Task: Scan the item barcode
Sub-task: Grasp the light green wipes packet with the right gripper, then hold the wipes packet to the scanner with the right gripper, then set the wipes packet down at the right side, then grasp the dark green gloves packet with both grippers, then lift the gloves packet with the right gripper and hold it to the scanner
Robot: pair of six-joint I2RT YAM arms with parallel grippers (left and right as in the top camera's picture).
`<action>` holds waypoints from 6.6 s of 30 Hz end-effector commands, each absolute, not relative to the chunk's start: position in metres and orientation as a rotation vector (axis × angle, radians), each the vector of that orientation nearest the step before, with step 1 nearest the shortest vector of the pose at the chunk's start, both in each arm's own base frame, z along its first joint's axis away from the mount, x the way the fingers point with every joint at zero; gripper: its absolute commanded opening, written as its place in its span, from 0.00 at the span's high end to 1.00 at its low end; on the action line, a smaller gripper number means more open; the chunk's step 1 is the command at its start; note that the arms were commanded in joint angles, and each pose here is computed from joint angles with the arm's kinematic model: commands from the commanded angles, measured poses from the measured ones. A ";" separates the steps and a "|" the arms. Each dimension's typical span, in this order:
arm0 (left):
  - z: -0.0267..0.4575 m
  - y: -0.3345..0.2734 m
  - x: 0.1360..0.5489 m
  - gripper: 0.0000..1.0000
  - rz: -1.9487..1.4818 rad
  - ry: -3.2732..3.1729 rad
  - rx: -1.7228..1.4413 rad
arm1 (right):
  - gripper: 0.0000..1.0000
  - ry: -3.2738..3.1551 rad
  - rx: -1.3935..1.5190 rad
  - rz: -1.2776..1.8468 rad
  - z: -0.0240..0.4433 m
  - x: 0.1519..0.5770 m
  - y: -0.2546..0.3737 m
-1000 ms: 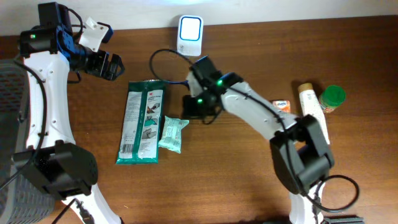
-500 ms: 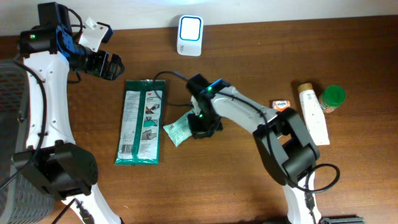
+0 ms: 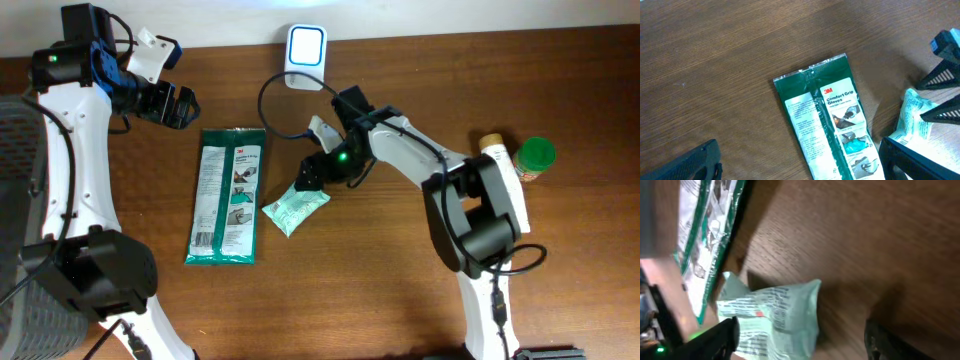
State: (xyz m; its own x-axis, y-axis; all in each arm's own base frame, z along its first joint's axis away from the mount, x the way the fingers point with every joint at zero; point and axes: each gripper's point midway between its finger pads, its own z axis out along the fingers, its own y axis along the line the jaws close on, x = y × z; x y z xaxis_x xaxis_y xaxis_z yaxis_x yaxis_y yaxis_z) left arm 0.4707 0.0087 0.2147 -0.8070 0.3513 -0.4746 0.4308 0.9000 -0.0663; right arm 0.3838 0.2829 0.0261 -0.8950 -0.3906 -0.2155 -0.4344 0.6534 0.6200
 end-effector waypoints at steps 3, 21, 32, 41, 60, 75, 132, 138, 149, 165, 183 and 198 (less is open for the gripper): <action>0.221 0.009 0.470 0.01 -0.227 2.582 0.581 | 0.41 2.896 -0.716 1.214 0.002 0.351 0.294; 0.221 0.009 0.470 0.01 -0.227 2.581 0.581 | 0.96 2.521 -0.755 1.213 0.210 0.317 0.269; 0.221 0.009 0.470 0.01 -0.227 2.581 0.581 | 0.96 2.306 -0.639 1.270 0.306 0.293 0.212; 0.221 0.009 0.470 0.01 -0.227 2.581 0.581 | 0.96 2.421 -0.507 0.567 0.286 0.386 0.214; 0.221 0.009 0.470 0.01 -0.227 2.582 0.581 | 0.96 1.417 -0.989 -0.813 0.183 0.642 0.251; 0.221 0.009 0.470 0.01 -0.227 2.581 0.581 | 0.96 1.654 -0.658 -0.479 0.297 0.570 0.258; 0.199 -0.022 0.464 0.01 -0.610 2.714 0.127 | 0.96 3.044 0.102 1.140 -0.002 0.377 0.306; 0.058 -0.091 0.435 1.00 -0.952 2.906 0.131 | 0.96 3.053 0.159 1.122 -0.015 0.381 0.275; -0.001 -0.135 0.424 1.00 -0.824 2.952 0.080 | 0.62 3.005 0.154 1.136 -0.020 0.386 0.283; 0.126 -0.052 0.437 0.97 -0.474 2.750 0.002 | 0.96 2.657 -0.395 1.224 0.087 0.390 0.284; 0.155 -0.017 0.427 0.01 -0.183 2.723 -0.048 | 0.96 2.353 -0.344 0.830 0.324 0.332 0.180; 0.155 -0.017 0.427 0.01 -0.183 2.723 -0.048 | 0.96 1.515 -1.012 -0.656 0.244 0.634 0.280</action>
State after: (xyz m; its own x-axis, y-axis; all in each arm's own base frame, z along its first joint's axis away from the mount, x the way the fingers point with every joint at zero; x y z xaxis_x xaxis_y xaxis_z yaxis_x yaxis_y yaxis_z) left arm 0.4257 -0.0174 0.1505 -0.9197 -0.0607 -0.3880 -0.0090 0.9910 -0.1336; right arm 0.6265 0.2631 0.2693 -0.0798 -0.7350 -0.6734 -0.1857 0.6747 -0.7144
